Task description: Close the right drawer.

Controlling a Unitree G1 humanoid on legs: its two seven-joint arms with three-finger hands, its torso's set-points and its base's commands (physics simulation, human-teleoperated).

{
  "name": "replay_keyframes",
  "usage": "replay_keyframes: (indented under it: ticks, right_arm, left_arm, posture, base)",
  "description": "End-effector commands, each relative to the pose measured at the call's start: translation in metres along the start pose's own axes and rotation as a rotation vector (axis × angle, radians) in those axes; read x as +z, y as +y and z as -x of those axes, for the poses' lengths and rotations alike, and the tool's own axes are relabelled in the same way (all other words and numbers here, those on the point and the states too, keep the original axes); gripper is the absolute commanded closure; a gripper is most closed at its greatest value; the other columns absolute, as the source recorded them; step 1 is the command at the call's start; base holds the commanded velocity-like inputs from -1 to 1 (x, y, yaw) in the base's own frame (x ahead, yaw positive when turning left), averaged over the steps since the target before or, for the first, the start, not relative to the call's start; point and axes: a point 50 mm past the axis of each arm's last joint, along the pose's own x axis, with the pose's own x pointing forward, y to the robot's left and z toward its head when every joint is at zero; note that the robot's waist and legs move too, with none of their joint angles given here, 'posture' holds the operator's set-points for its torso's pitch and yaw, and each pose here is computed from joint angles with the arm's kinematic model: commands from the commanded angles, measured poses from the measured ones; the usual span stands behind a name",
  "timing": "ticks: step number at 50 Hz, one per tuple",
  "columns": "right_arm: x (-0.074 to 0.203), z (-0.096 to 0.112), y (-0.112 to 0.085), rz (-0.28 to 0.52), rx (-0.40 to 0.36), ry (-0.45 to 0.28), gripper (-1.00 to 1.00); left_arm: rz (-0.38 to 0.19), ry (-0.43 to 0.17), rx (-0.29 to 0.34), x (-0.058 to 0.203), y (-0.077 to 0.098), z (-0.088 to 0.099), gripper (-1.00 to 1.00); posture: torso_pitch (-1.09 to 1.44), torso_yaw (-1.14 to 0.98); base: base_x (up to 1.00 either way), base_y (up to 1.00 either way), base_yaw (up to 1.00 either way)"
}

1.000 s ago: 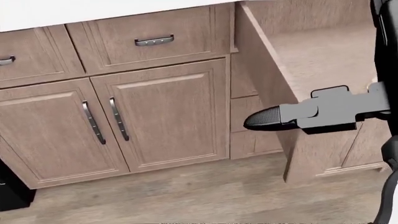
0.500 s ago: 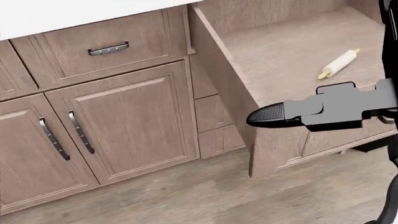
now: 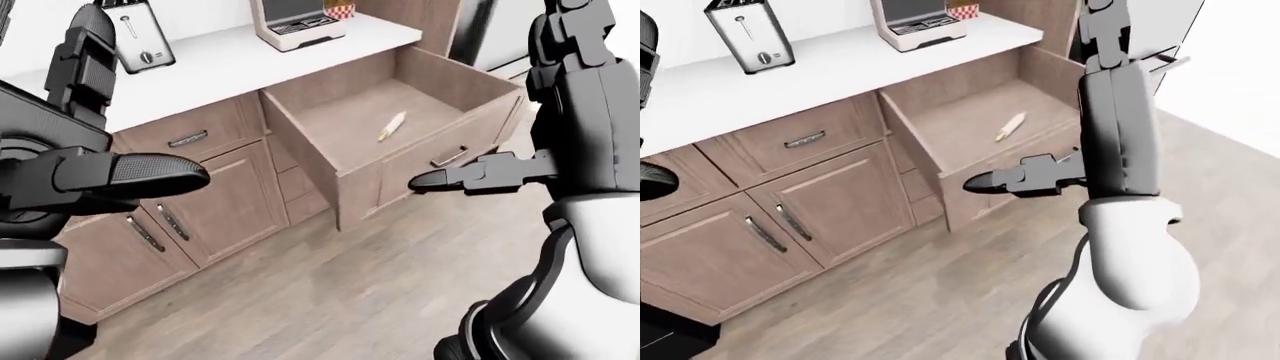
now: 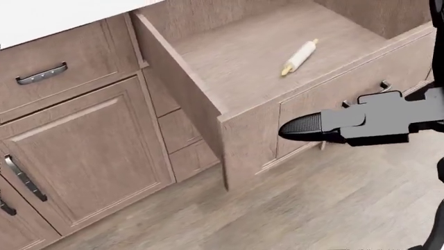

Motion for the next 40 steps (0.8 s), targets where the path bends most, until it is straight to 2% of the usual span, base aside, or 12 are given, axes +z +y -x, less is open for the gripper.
replay_keyframes:
  ticks: [1,16,40]
  right_arm:
    - [0.0111,0.0009,-0.0017,0.010,-0.010,-0.069,-1.00]
    - [0.0140,0.0023,-0.0055,0.014,-0.025,-0.074,-1.00]
    - [0.0131,0.0026,-0.0092,0.010,-0.057,-0.060,-1.00]
  left_arm:
    - [0.005,-0.073,0.026,0.0120,0.0032,-0.0011,-1.00]
    - [0.007,-0.073,0.026,0.0110,0.0043,0.0036,-1.00]
    - [0.010,-0.082,0.022,0.0161,0.0034,-0.0007,-1.00]
  posture:
    - [0.00,0.00]
    - [0.00,0.00]
    - [0.00,0.00]
  base:
    - [0.00,0.00,-0.33]
    - [0.00,0.00,-0.34]
    - [0.00,0.00,-0.39]
